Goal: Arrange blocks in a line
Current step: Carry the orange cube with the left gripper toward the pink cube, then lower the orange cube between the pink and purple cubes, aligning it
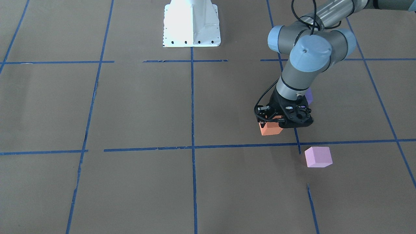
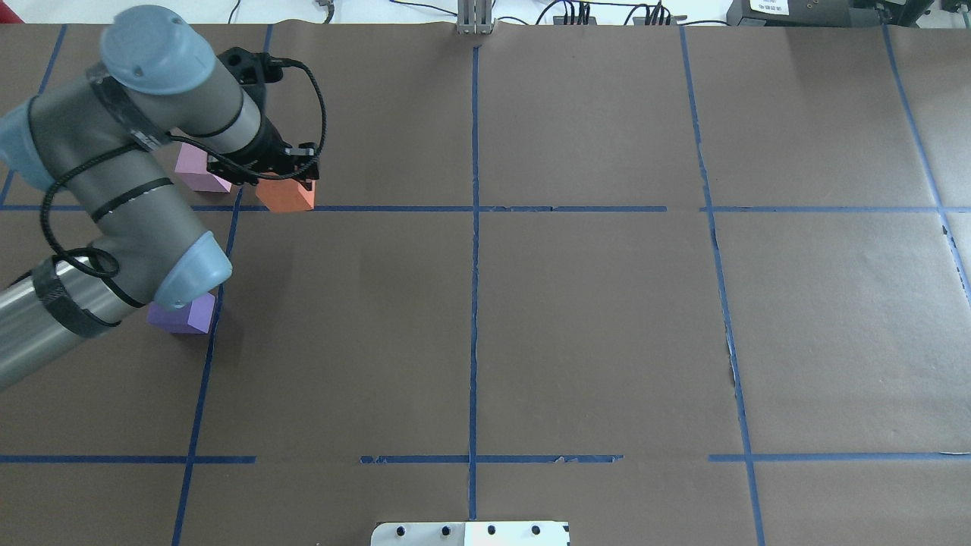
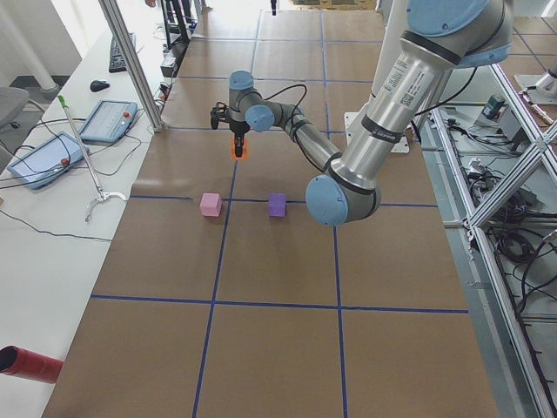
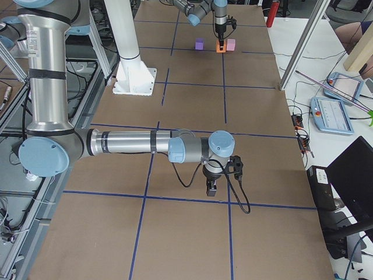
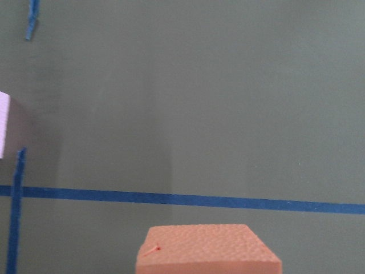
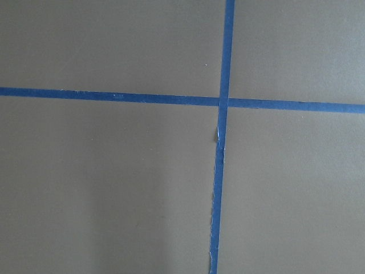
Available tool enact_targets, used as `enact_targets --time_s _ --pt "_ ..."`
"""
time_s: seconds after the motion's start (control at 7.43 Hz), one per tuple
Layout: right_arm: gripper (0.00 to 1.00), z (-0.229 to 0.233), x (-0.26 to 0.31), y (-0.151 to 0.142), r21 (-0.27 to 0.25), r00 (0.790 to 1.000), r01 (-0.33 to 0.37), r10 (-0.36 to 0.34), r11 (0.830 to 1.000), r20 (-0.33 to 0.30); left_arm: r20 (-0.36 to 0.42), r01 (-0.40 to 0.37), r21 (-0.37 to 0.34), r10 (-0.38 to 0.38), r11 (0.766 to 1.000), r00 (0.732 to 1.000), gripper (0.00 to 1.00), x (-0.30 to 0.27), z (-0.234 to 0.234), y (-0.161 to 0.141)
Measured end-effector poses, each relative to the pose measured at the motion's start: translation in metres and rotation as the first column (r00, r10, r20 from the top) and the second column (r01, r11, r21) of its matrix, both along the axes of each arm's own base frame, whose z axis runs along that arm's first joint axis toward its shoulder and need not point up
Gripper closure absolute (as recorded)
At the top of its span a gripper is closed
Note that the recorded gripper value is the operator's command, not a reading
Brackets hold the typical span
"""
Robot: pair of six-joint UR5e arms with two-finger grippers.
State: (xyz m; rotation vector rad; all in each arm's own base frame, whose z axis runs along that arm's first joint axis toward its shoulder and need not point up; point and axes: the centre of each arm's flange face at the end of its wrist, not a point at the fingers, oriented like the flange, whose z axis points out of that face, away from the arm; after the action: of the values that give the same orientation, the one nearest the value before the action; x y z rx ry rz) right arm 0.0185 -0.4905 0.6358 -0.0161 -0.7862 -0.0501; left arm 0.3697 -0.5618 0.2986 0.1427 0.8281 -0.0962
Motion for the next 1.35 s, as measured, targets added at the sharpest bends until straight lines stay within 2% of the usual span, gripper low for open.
enact_targets --time_s 0.13,0.4,0.67,0.94,1.35 --pt "0.00 0.000 0.000 0.000 0.000 1.000 0.000 0.000 1.000 0.000 0.025 -0.023 0.028 0.022 0.999 0.999 0.44 -0.034 0.023 -0.006" --pt "0.00 0.000 0.000 0.000 0.000 1.000 0.000 0.000 1.000 0.000 0.035 -0.075 0.040 0.074 0.996 0.997 0.44 -0.081 0.084 0.001" --pt "0.00 0.000 0.000 0.000 0.000 1.000 0.000 0.000 1.000 0.000 0.028 -0.091 0.036 0.090 0.995 0.996 0.44 -0.087 0.128 0.006" --pt "0.00 0.000 0.000 0.000 0.000 1.000 0.000 0.000 1.000 0.000 0.007 -0.066 0.025 0.066 0.997 0.998 0.44 -0.078 0.165 -0.001" --pt "0.00 0.000 0.000 0.000 -0.001 1.000 0.000 0.000 1.000 0.000 -0.009 -0.038 0.011 0.039 0.999 0.999 0.44 -0.071 0.192 -0.005"
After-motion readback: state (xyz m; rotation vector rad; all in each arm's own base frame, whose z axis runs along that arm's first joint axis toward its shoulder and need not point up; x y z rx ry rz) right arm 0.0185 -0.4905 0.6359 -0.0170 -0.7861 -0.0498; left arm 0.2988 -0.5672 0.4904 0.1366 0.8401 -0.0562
